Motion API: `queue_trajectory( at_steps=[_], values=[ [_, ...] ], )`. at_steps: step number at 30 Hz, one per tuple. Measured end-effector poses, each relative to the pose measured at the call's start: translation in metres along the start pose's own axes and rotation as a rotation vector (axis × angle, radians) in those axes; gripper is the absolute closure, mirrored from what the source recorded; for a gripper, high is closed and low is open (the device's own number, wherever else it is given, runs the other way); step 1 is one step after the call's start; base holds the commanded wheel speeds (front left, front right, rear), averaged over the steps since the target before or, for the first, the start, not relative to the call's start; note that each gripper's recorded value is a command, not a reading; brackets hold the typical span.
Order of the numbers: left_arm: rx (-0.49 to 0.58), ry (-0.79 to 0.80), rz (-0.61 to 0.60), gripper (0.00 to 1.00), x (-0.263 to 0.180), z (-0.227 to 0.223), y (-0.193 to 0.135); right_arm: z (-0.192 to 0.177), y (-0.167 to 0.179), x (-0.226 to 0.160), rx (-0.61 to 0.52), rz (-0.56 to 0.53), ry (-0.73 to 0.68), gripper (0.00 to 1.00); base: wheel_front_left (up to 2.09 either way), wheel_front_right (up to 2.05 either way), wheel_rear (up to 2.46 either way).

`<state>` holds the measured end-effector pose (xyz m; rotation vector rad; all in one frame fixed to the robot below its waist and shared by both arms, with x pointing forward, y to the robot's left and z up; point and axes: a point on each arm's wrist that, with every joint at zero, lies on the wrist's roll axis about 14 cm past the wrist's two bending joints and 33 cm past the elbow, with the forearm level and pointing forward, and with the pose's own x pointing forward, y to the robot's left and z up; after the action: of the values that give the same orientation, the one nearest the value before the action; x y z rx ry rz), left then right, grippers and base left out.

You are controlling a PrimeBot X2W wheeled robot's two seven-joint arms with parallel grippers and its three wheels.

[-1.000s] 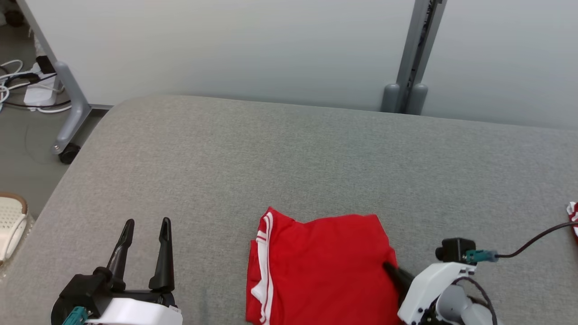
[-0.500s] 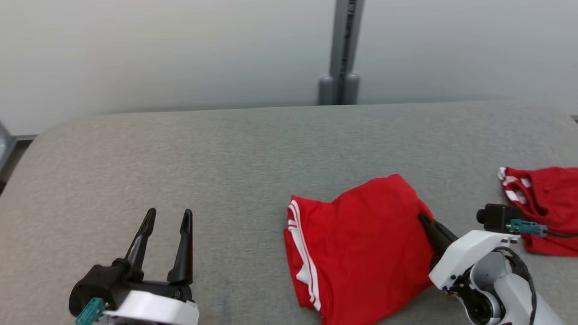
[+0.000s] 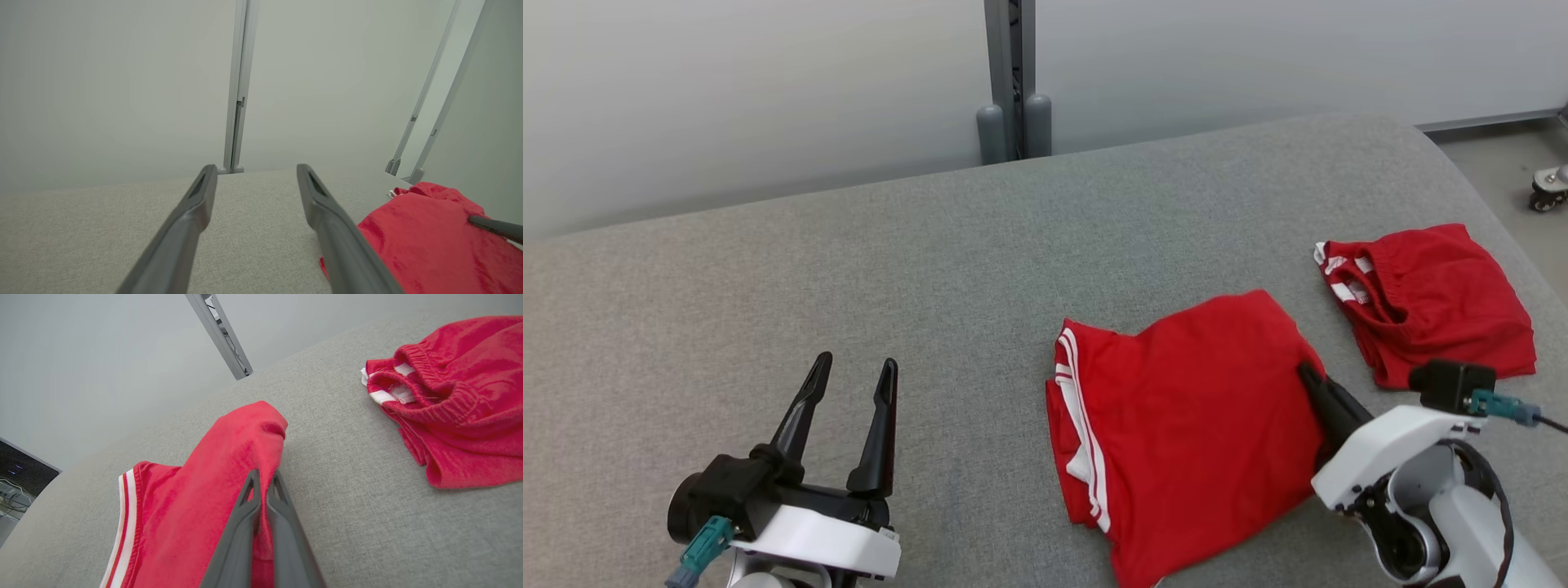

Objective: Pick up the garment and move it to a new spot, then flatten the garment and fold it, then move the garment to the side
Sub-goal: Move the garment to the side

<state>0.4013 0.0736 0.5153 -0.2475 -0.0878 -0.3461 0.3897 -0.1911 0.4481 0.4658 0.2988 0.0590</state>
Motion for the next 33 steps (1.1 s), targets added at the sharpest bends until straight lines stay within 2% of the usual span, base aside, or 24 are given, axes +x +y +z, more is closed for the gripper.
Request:
queue_trajectory(
  at_steps=[8, 12, 19, 26, 33],
  values=[
    [-0.007, 0.028, -0.012, 0.00, 0.012, -0.013, 0.001, 0.052, -0.008, 0.029, -0.160, 0.000, -0.074, 1.00, 0.00, 0.00, 0.00],
    [-0.016, 0.044, -0.010, 0.00, 0.017, -0.021, 0.004, 0.085, -0.028, 0.043, -0.228, -0.040, -0.116, 1.00, 0.00, 0.00, 0.00],
    [-0.010, 0.072, 0.016, 0.00, 0.025, -0.035, 0.019, 0.118, -0.077, 0.056, -0.283, -0.155, -0.144, 1.00, 0.00, 0.00, 0.00],
    [0.004, 0.100, 0.016, 0.00, 0.034, -0.050, 0.030, 0.137, -0.134, 0.049, -0.309, -0.311, -0.169, 1.00, 0.00, 0.00, 0.00],
    [-0.005, 0.121, -0.007, 0.00, 0.045, -0.063, 0.028, 0.121, -0.164, 0.048, -0.328, -0.405, -0.115, 1.00, 0.00, 0.00, 0.00]
  ],
)
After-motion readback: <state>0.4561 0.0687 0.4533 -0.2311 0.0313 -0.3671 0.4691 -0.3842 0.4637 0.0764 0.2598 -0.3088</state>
